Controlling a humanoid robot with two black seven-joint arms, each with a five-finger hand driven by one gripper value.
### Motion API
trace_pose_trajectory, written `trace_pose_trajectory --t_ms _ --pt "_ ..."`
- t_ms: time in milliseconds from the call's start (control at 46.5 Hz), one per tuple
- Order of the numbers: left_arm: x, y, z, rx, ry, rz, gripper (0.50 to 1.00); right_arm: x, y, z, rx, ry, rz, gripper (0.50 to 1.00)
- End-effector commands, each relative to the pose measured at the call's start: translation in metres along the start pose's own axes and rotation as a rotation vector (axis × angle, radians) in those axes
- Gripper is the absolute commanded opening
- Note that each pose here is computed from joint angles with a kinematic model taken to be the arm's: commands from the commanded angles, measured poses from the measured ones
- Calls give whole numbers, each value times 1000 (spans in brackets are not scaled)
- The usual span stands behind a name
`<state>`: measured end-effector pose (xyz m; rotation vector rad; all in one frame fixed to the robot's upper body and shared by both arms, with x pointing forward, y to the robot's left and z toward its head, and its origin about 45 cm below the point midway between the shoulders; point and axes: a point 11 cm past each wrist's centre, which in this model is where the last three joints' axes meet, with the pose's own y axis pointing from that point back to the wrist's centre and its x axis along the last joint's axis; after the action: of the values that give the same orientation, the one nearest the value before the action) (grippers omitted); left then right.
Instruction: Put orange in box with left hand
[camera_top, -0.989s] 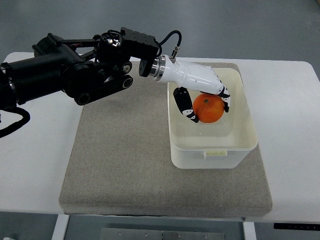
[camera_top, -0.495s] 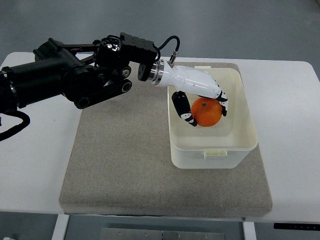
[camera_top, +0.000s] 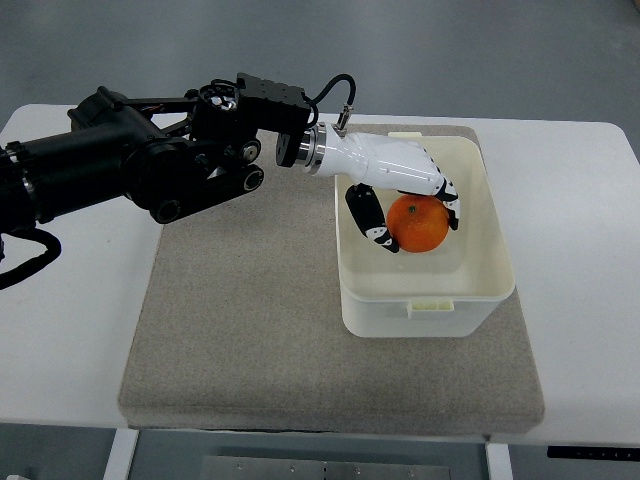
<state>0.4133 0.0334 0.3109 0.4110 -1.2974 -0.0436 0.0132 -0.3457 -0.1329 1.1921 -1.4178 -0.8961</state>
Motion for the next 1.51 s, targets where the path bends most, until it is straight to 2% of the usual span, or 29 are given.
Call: trace_pose_trajectory --t_ms 0,43,86,129,194,301,989,1097,1269,1484 --pt "-1 0 0 0 -3 1 731 0 0 0 0 0 1 926" --pt "-1 0 0 0 -3 1 735 0 0 0 0 1 1 926" --pt "-1 0 0 0 -3 1 760 0 0 0 0 -1 0 926" --pt "-1 0 0 0 1 2 805 0 0 0 0 -1 0 926" --pt "-2 0 0 -2 6 5 906 0 0 0 0 0 1 926" --pt "-7 0 0 -2 18 3 990 0 0 0 0 1 -1 926" --pt "-3 0 -1 1 21 18 992 0 0 0 0 -1 0 926" --pt "2 6 -13 42 19 33 992 0 0 0 0 -1 0 926" --pt "32 21 -30 94 57 152 992 0 0 0 0 0 1 926" --pt "47 39 -50 163 57 221 992 0 0 0 0 1 1 926"
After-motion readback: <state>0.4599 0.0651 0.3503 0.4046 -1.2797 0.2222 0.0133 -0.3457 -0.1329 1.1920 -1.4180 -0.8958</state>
